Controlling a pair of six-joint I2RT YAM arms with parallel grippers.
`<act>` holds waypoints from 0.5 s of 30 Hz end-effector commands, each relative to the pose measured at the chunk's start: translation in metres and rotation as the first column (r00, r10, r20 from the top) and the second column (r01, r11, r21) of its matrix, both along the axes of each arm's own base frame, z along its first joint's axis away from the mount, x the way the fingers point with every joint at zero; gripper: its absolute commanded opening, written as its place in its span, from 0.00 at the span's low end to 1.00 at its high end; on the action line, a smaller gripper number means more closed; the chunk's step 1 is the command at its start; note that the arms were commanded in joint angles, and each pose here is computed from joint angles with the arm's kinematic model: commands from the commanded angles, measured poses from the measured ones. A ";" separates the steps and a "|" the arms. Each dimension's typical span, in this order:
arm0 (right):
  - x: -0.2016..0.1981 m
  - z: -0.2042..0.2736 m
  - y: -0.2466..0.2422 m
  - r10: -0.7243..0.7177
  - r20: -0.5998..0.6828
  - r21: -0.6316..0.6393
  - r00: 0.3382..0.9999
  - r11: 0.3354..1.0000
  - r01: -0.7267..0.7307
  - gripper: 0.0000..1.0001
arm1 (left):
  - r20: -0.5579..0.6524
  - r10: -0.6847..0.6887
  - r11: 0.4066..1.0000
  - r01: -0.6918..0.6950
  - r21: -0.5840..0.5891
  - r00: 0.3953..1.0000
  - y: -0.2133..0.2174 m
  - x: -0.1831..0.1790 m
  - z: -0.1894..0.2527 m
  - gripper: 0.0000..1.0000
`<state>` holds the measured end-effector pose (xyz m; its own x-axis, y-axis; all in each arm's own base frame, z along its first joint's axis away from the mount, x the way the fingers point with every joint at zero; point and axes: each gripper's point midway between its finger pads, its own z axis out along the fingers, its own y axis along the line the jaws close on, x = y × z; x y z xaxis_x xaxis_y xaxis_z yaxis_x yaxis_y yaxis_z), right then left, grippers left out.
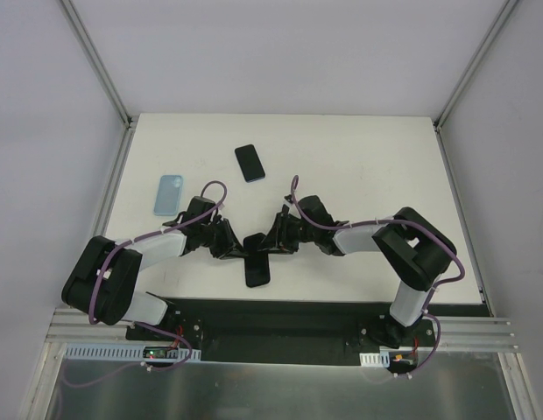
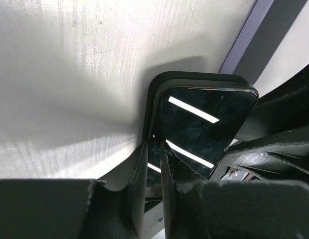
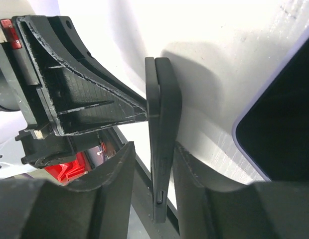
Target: Put the phone into the phone case
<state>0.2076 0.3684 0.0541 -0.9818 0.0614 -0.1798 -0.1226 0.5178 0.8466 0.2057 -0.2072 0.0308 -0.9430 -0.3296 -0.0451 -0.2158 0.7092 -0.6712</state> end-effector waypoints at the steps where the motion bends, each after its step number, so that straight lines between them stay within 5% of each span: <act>1: -0.003 0.032 0.014 0.077 0.088 0.067 0.993 0.994 -0.083 0.34 | -0.058 -0.025 1.000 0.025 0.008 0.998 0.000 -0.018 -0.011 0.14; 15: 0.005 0.024 -0.007 0.155 0.184 -0.138 0.971 0.982 -0.131 0.09 | -0.034 -0.019 1.000 0.019 -0.002 0.999 0.000 -0.014 -0.003 0.18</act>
